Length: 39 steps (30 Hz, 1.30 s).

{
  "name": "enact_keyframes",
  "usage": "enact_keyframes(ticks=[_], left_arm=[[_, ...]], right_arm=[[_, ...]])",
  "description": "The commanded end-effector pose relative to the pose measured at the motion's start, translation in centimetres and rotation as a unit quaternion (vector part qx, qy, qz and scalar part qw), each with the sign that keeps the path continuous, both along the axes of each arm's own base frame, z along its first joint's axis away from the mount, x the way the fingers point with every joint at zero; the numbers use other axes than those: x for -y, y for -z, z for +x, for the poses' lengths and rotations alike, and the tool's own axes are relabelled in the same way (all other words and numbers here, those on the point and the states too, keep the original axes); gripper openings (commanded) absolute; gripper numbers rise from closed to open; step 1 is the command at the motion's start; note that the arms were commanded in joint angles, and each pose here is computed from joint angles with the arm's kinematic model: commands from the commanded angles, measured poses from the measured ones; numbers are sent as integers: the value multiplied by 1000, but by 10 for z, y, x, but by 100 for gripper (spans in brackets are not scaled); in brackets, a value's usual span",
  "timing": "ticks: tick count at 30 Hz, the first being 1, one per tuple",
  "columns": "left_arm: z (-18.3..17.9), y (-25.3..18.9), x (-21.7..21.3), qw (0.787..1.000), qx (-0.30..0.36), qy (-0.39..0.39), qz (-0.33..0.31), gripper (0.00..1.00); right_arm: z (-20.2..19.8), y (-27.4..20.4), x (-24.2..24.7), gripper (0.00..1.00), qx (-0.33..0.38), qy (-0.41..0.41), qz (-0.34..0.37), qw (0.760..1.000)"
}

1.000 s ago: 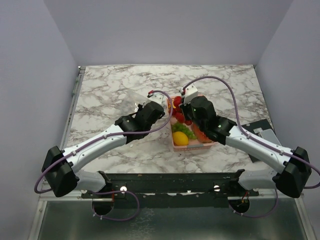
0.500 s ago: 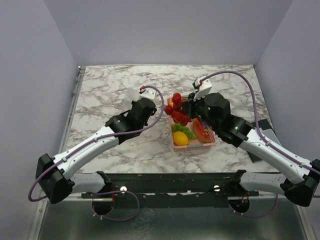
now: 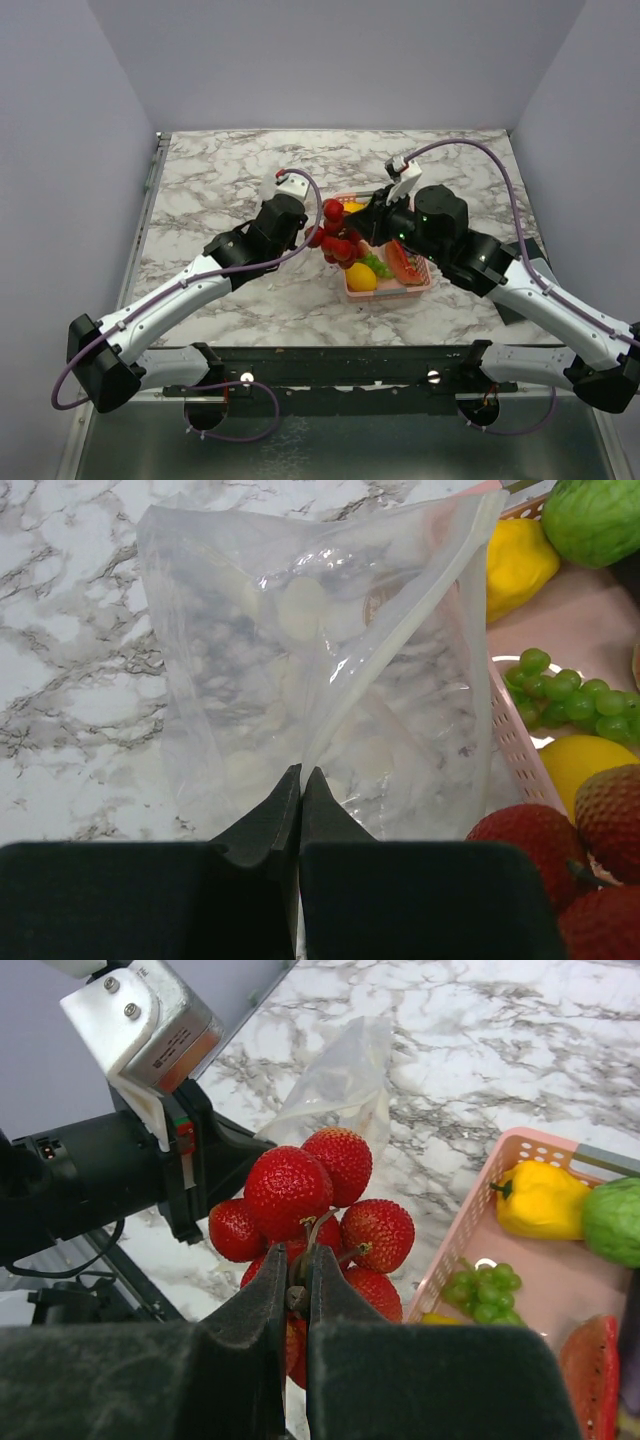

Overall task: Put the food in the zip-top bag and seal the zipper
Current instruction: Place the fake fruit in the zipper food storage bag.

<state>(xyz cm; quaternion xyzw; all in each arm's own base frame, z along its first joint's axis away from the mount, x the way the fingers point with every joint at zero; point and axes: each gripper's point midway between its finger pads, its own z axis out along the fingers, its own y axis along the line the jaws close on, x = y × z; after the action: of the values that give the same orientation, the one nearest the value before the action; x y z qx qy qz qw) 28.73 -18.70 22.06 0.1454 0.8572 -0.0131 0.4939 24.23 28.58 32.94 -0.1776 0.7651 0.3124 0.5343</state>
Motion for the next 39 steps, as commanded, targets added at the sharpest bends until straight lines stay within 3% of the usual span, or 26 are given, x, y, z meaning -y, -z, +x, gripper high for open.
enact_keyframes(ticks=[1, 11, 22, 39], left_arm=[[-1, -9, 6, 999, 7, 11, -36, 0], [-4, -17, 12, 997, 13, 24, -67, 0], [-7, -29, 12, 995, 27, 31, -91, 0], [-14, -28, 27, 991, 20, 79, -104, 0]], right_arm=[[-10, -23, -20, 1, -8, -27, 49, 998], [1, -6, -48, 1, -37, 23, 40, 998], [22, 33, -45, 1, -40, 151, -54, 986], [21, 57, -79, 1, -84, 121, -51, 988]])
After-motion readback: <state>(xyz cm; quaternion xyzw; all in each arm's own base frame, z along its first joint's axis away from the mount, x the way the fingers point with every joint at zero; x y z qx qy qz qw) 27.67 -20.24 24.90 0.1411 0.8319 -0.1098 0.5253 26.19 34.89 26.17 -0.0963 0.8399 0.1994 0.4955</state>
